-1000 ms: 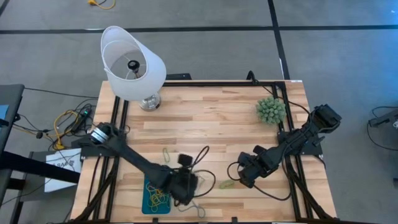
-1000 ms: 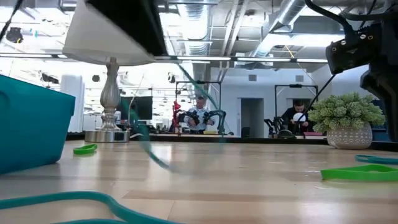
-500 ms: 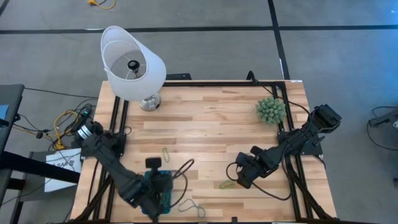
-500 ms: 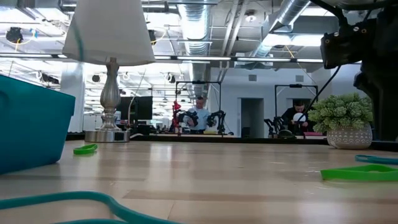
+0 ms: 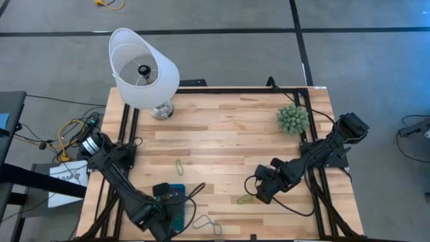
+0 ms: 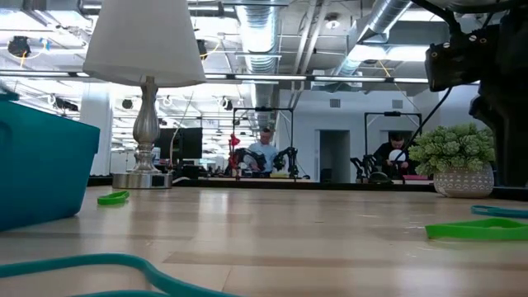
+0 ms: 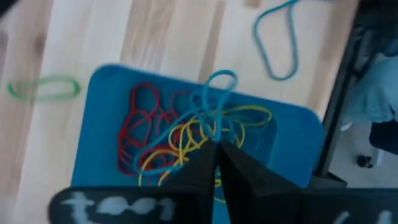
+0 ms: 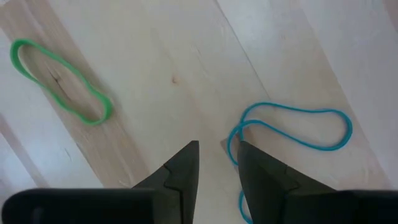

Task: Pick and place items into bin
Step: Put the middle blue rubber band into the blue bin, then put the top blue rubber band into the blue bin

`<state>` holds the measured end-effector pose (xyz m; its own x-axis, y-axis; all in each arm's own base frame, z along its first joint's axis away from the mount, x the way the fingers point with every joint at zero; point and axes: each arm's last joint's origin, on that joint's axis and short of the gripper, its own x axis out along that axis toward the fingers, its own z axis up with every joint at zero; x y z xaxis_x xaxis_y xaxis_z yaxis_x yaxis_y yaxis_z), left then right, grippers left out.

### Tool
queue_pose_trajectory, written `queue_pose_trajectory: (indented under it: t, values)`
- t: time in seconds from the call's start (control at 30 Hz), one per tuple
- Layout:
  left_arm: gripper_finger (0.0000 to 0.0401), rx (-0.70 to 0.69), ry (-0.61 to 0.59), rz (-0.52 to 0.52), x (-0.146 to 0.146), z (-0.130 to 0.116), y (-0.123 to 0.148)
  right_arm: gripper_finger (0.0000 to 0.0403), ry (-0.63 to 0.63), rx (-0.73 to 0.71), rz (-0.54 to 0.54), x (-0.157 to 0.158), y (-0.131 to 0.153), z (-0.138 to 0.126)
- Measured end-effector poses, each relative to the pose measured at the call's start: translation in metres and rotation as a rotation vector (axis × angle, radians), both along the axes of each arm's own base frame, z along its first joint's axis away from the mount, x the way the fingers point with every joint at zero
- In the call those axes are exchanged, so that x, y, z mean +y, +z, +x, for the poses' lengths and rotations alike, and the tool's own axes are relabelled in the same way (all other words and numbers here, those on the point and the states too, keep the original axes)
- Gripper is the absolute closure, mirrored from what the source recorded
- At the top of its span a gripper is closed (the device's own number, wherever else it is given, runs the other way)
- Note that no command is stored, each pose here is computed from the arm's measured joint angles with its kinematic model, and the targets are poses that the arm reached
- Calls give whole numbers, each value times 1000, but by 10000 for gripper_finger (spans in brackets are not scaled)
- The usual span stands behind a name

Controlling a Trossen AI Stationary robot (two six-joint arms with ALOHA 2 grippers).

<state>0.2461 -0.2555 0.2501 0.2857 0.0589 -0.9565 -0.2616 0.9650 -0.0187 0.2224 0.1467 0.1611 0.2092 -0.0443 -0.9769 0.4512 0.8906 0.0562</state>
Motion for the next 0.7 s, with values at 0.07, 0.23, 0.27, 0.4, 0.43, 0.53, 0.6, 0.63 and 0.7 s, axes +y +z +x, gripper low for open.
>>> queue_pose_trajectory:
  t: [0.07, 0.23, 0.27, 0.4, 0.43, 0.53, 0.6, 0.63, 0.7]
  values:
    - [374, 36, 14, -21, 2, 0, -5, 300, 2, 0, 0, 1, 0, 0]
    - [330, 70, 13, -34, 3, -1, -10, 300, 1, 3, 4, 0, 0, 0]
    - [321, 70, 4, -33, 3, -1, -10, 300, -1, 3, 4, 0, 0, 0]
    - [297, 60, -96, 28, 4, -1, -7, 300, 0, 4, 5, 0, 0, 0]
    - [295, 46, -96, 62, 6, -1, -4, 300, 1, 7, 9, 0, 0, 0]
    - [294, 14, -87, 206, 13, -4, 8, 300, 6, 23, 33, 1, 0, -1]
    - [294, -15, -84, 299, 17, -9, 18, 300, 14, 26, 36, 3, 0, -2]
    - [294, -40, -88, 334, 18, -13, 24, 300, 19, 26, 37, 4, 0, -3]
    - [294, -84, -94, 363, 22, -20, 35, 300, 28, 26, 36, 6, 0, -4]
